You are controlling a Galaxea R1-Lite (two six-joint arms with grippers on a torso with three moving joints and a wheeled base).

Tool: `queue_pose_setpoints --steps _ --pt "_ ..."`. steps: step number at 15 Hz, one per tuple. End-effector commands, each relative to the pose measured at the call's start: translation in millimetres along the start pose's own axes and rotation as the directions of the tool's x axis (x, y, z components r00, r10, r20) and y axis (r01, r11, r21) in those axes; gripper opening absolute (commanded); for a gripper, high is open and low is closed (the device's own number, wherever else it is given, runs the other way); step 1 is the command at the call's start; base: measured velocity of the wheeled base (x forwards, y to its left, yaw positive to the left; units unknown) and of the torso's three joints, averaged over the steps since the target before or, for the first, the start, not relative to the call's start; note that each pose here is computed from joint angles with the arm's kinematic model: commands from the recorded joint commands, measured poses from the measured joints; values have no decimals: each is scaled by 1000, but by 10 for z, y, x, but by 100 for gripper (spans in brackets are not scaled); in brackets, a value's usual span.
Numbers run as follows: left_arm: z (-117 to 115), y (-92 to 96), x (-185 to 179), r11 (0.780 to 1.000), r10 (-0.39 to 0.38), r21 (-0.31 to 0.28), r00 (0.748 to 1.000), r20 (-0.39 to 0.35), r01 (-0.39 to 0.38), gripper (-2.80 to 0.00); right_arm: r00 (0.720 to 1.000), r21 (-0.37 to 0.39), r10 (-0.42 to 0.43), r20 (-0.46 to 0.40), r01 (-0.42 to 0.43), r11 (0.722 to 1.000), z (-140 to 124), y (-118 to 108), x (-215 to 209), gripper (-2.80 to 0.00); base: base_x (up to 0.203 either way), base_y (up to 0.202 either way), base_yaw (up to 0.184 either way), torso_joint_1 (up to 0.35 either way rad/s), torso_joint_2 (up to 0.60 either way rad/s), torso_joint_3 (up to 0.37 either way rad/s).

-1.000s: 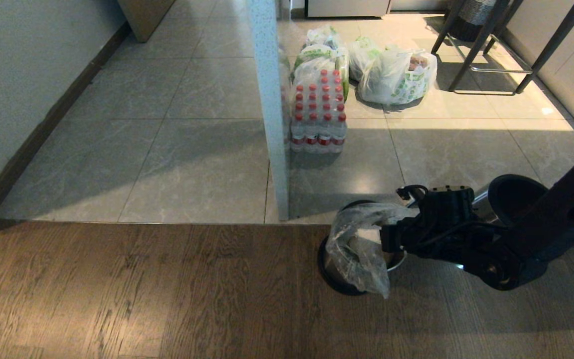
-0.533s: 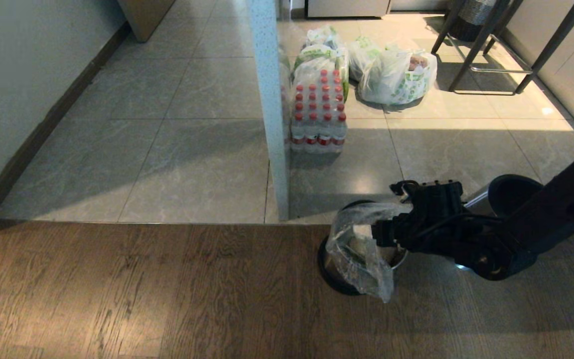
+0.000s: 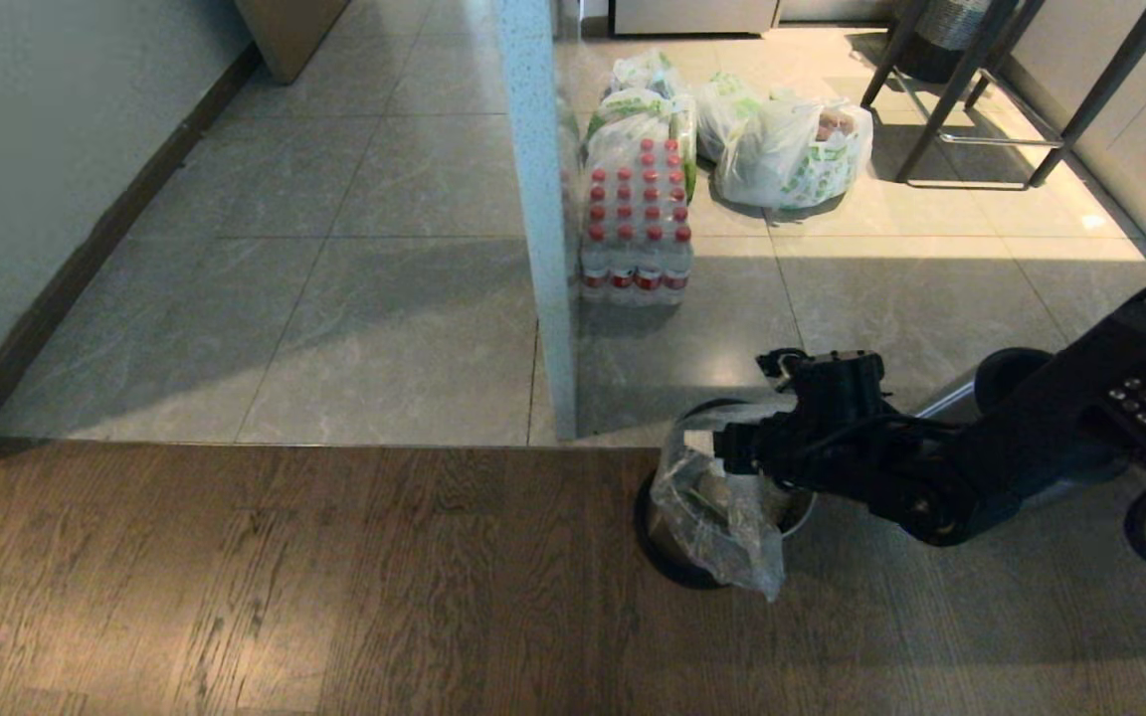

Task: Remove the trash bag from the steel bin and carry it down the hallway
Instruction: Pick up the trash bag

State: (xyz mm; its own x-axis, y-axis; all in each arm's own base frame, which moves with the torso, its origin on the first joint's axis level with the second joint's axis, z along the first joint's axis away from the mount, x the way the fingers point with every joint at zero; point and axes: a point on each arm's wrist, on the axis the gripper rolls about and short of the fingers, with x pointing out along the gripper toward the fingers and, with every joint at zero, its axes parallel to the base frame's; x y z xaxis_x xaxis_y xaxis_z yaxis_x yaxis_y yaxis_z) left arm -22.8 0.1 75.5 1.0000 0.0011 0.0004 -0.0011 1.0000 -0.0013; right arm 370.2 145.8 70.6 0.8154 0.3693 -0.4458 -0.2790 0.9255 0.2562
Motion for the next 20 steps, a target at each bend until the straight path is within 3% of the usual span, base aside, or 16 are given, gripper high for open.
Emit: queue_pose_setpoints --steps 1,4,12,13,20 --pt "-1 0 1 1000 0 0 1000 -1 0 -280 999 -10 -34 6 34 999 -59 52 169 0 0 0 0 0 0 0" --pt "-4 0 1 1000 0 0 1000 -2 0 -280 998 -32 -53 -34 51 998 -170 75 286 0 0 0 0 0 0 0" --pt "-4 0 1 1000 0 0 1000 -2 0 -280 999 -81 -49 -9 49 996 -166 73 449 0 0 0 0 0 0 0" --pt "-4 0 1 1000 0 0 1000 -2 0 -280 999 -81 -52 -11 51 995 -176 70 454 -280 0 0 0 0 0 0" --pt "-4 0 1 1000 0 0 1000 -2 0 -280 998 -106 -60 -3 59 993 -168 70 440 -280 0 0 0 0 0 0"
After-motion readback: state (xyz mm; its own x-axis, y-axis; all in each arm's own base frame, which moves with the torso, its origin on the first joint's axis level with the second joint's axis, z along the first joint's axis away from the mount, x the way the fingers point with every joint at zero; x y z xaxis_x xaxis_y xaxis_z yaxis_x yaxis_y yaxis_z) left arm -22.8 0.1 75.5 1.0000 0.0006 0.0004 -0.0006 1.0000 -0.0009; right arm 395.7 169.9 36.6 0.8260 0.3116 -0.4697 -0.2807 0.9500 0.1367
